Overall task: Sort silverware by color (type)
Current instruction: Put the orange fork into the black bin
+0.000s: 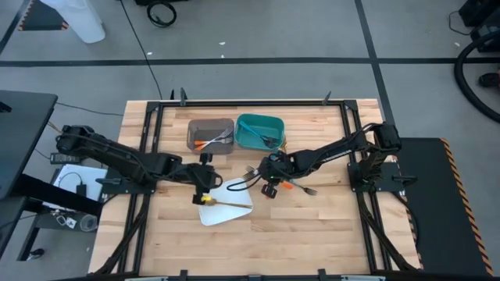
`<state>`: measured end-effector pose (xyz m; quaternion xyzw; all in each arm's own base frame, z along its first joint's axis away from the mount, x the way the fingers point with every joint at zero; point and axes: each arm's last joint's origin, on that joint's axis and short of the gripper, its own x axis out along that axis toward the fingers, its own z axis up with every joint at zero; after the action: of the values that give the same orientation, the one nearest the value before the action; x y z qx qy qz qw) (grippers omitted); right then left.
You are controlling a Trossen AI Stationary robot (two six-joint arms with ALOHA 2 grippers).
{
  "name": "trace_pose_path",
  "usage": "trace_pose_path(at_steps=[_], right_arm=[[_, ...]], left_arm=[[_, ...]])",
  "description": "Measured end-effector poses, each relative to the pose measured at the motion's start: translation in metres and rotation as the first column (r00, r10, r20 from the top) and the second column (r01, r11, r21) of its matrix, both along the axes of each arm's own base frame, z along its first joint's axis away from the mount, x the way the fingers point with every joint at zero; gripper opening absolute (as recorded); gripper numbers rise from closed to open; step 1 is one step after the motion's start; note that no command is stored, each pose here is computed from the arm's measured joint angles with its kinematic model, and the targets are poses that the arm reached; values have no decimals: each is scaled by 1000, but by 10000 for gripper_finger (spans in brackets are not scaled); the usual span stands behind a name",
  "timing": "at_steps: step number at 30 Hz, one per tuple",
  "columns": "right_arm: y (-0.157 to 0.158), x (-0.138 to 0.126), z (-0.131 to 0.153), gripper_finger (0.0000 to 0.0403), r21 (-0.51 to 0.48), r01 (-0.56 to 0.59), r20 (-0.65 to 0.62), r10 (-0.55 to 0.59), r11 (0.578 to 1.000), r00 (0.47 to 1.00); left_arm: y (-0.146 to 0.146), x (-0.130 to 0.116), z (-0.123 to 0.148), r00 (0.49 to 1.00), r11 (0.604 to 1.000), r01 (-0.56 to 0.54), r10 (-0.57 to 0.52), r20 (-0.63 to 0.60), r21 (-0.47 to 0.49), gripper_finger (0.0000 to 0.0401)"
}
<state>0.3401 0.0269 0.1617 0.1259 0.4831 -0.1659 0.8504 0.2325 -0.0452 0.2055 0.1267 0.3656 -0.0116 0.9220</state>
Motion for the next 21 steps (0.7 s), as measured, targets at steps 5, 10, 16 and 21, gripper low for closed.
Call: trace_pose_path(at_steps=[5,10,16,21], right_arm=[[1,4,8,20,-1,-9,-1,9,1000,1000],[1,9,19,20,-14,-29,0,29,999,1000],[2,15,30,20,-56,-31,12,32,998,999],[2,19,44,20,-85,-33,16,35,996,999]], left_arm=[[3,-7,-6,999,999,-34,33,32,31,142],[5,-17,3,997,999,-36,34,68,25,142],[4,-26,-3,988,1000,-18,17,155,3,142],[7,-40,-14,979,999,-33,38,198,-26,142]])
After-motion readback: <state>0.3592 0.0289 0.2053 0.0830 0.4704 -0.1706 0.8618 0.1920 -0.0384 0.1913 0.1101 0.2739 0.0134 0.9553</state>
